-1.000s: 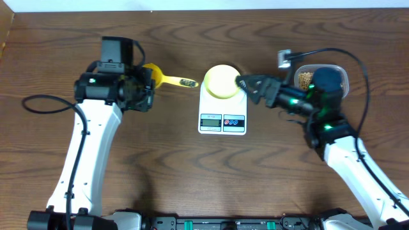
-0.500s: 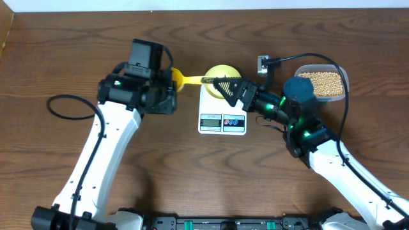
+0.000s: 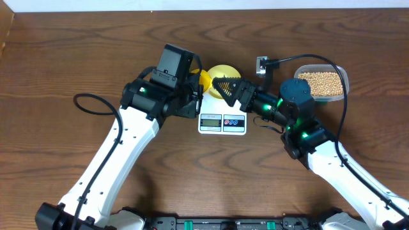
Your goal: Scoop item into bowl and weigh 50g on scale
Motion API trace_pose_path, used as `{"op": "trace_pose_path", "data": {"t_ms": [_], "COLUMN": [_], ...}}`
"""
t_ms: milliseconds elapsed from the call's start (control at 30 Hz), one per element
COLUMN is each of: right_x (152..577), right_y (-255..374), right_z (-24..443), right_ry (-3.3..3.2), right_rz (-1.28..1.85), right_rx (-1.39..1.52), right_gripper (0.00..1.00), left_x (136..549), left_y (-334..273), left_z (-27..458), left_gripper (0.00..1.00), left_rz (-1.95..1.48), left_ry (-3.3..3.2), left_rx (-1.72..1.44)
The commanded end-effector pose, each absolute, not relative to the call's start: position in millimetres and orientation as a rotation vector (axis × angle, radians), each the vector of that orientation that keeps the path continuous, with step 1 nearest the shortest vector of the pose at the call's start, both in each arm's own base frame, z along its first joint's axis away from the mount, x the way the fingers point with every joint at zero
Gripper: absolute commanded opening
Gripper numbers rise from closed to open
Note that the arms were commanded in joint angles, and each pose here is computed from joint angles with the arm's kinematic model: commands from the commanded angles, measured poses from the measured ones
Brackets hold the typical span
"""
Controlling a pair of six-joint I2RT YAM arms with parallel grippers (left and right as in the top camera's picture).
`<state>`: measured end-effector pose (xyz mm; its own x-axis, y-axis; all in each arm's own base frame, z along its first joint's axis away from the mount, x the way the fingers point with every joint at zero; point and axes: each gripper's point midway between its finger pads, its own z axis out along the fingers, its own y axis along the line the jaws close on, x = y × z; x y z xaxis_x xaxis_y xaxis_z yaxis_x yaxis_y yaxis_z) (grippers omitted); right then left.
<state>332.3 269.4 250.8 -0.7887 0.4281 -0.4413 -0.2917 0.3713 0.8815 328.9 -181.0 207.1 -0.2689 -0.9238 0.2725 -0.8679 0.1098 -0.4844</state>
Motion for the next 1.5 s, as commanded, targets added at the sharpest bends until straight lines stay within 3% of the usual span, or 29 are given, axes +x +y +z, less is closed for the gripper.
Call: {"op": "trace_pose_path", "data": {"t_ms": [0, 67, 200, 467, 867, 1033, 1200, 1433, 1467], "right_x": [336.1, 337.3, 339.8, 340.0, 340.8, 340.4, 340.1, 339.9, 339.9], "right_y": [271.0, 270.1, 268.3, 268.4, 268.6, 269.2, 269.3, 269.5, 269.5], "right_z": [255.9, 255.9, 255.8, 256.8, 261.5, 261.6, 261.5, 261.5, 261.5], "right_ry": [1.989, 1.986, 1.980, 1.975, 1.953, 1.954, 1.955, 1.955, 1.955], "right_rz": [1.458, 1.452, 1.438, 1.439, 1.445, 1.447, 1.448, 1.449, 1.449], "right_rx": [0.124, 0.132, 0.147, 0.145, 0.135, 0.134, 0.132, 0.131, 0.131], "right_gripper": [0.90, 0.87, 0.68, 0.38, 0.36, 0.24, 0.01, 0.01, 0.01], "left_x": [330.0, 329.9, 329.2, 329.4, 327.5, 327.6, 327.5, 327.5, 327.5], "left_y": [-181.5, -181.3, -181.1, -181.0, -179.3, -179.2, -179.2, -179.3, -179.3], "left_z": [215.0, 214.9, 214.5, 214.5, 212.9, 212.9, 213.1, 212.9, 213.1], "left_gripper": [0.08, 0.08, 0.08, 0.08, 0.08, 0.08, 0.08, 0.08, 0.13], "left_rz": [-0.901, -0.900, -0.899, -0.900, -0.885, -0.885, -0.885, -0.885, -0.885], "left_ry": [2.232, 2.230, 2.220, 2.214, 2.215, 2.215, 2.215, 2.215, 2.215], "left_rx": [-1.870, -1.874, -1.897, -1.906, -1.919, -1.919, -1.919, -1.919, -1.918]}}
